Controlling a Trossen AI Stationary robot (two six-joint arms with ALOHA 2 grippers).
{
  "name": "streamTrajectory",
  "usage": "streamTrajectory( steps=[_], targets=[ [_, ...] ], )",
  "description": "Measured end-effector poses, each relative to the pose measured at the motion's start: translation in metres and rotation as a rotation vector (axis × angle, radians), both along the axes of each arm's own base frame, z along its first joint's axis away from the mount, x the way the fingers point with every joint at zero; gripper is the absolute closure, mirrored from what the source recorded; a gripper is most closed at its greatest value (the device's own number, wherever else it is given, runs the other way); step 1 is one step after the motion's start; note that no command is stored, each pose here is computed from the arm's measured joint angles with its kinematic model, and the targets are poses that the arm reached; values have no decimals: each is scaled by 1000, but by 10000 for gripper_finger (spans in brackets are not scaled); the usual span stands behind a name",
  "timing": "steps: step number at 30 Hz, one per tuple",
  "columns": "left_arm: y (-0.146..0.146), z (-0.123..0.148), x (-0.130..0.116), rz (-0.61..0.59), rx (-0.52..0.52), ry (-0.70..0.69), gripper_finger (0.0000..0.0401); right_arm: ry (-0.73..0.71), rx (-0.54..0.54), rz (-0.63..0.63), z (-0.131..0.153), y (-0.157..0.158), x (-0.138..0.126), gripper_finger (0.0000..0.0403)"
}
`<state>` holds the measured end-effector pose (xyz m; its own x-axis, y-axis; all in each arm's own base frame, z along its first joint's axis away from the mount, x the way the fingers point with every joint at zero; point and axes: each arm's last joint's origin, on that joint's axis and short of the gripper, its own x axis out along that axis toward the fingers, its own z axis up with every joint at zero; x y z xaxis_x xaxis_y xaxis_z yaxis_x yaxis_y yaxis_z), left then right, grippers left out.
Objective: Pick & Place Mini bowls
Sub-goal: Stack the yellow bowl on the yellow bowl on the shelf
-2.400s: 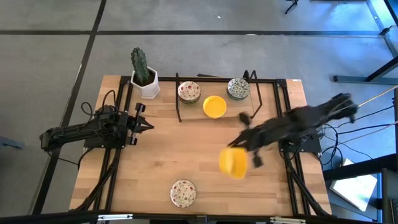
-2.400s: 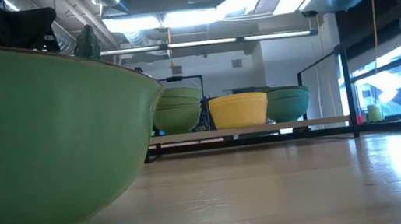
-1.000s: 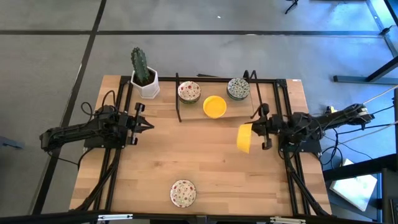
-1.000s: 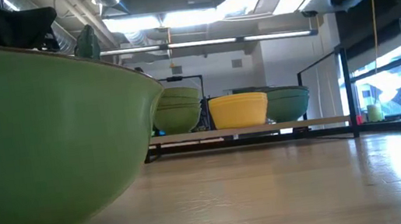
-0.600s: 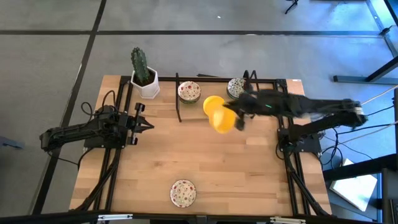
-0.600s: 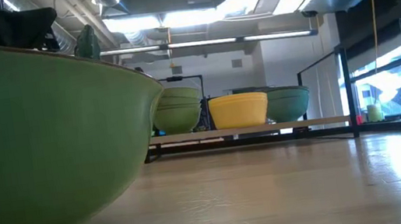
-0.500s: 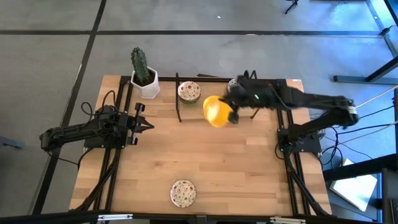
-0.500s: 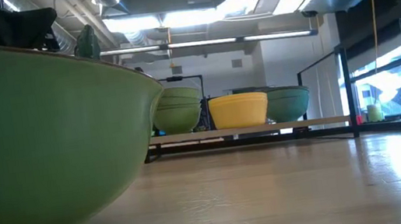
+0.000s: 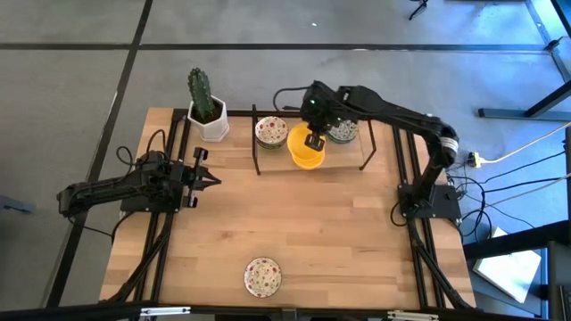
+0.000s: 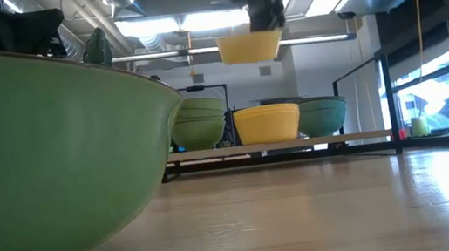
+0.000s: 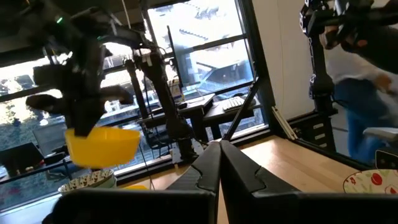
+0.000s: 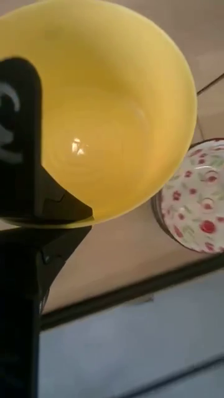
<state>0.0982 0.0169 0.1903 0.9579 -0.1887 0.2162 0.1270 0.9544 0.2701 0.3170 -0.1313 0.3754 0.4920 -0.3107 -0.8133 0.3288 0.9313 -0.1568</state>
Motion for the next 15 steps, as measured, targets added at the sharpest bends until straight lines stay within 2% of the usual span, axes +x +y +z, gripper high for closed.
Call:
streamTrajectory(
  steps=[7,15],
  targets=[
    [0,0,0,2,7,-2,397,76,133,26,-32,-31,10,398],
    [0,0,0,2,8,-2,397,180,173,67,-60,-38,22,397]
  ],
)
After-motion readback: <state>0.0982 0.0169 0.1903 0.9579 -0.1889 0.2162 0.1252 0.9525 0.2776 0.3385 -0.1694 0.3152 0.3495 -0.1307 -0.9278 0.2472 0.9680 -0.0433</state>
